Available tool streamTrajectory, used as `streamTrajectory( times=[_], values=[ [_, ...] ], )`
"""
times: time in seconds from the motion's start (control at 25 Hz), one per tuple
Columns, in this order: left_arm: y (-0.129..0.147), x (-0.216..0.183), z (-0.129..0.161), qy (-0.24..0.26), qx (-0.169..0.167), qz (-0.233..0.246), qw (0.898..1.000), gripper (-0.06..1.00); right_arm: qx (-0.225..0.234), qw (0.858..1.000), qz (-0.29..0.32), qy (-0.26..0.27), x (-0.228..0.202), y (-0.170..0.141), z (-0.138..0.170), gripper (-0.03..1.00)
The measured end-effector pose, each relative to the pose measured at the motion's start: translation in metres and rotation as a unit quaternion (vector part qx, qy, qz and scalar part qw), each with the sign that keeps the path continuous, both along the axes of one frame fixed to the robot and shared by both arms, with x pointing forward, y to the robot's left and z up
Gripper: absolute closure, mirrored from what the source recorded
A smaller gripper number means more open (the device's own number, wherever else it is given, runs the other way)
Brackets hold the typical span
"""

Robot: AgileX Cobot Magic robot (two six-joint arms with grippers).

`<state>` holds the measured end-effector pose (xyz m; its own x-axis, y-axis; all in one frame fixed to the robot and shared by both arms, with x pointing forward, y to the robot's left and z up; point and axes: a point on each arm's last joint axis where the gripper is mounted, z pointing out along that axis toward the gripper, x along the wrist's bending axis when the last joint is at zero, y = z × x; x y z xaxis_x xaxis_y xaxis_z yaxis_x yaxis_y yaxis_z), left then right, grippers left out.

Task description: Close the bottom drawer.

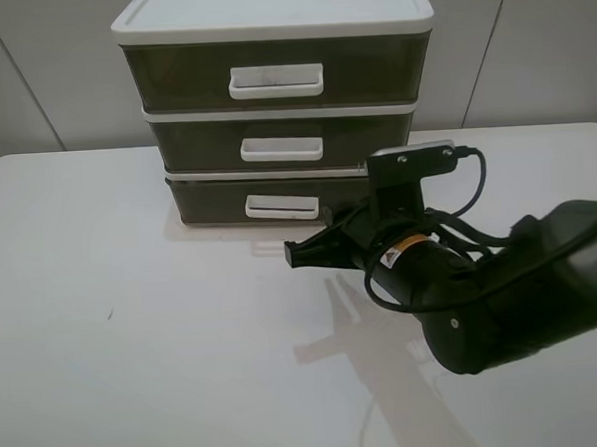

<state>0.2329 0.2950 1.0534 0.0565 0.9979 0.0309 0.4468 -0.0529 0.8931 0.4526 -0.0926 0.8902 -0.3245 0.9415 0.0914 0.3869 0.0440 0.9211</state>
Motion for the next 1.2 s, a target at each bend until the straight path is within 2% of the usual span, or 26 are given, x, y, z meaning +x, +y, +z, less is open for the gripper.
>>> streamTrajectory(
  times=[0.16, 0.24, 0.32, 0.48, 0.6, 0.72, 0.92, 1.04, 1.2],
  values=[
    [0.0, 0.0, 0.0, 0.0, 0.0, 0.0, 1.0, 0.23, -0.001, 1.0, 0.008, -0.001, -0.022, -0.027, 0.014, 0.94],
    [0.0, 0.0, 0.0, 0.0, 0.0, 0.0, 1.0, 0.23, -0.002, 1.0, 0.009, 0.004, -0.033, -0.04, 0.019, 0.89],
    [0.0, 0.0, 0.0, 0.0, 0.0, 0.0, 1.0, 0.23, 0.005, 1.0, 0.01, 0.004, -0.044, -0.054, 0.026, 0.79],
    [0.0, 0.0, 0.0, 0.0, 0.0, 0.0, 1.0, 0.23, 0.042, 0.999, -0.003, 0.009, -0.061, -0.076, 0.044, 0.45],
    [0.0, 0.0, 0.0, 0.0, 0.0, 0.0, 1.0, 0.23, 0.086, 0.996, -0.016, 0.025, -0.071, -0.088, 0.057, 0.3],
    [0.0, 0.0, 0.0, 0.0, 0.0, 0.0, 1.0, 0.23, 0.118, 0.992, -0.004, 0.032, -0.079, -0.092, 0.071, 0.26],
    [0.0, 0.0, 0.0, 0.0, 0.0, 0.0, 1.0, 0.23, 0.153, 0.988, 0.023, 0.026, -0.086, -0.096, 0.092, 0.25],
    [0.0, 0.0, 0.0, 0.0, 0.0, 0.0, 1.0, 0.23, 0.161, 0.987, 0.021, 0.006, -0.079, -0.096, 0.108, 0.25],
    [0.0, 0.0, 0.0, 0.0, 0.0, 0.0, 1.0, 0.23, 0.136, 0.99, 0.035, -0.004, -0.062, -0.096, 0.13, 0.25]
  ],
)
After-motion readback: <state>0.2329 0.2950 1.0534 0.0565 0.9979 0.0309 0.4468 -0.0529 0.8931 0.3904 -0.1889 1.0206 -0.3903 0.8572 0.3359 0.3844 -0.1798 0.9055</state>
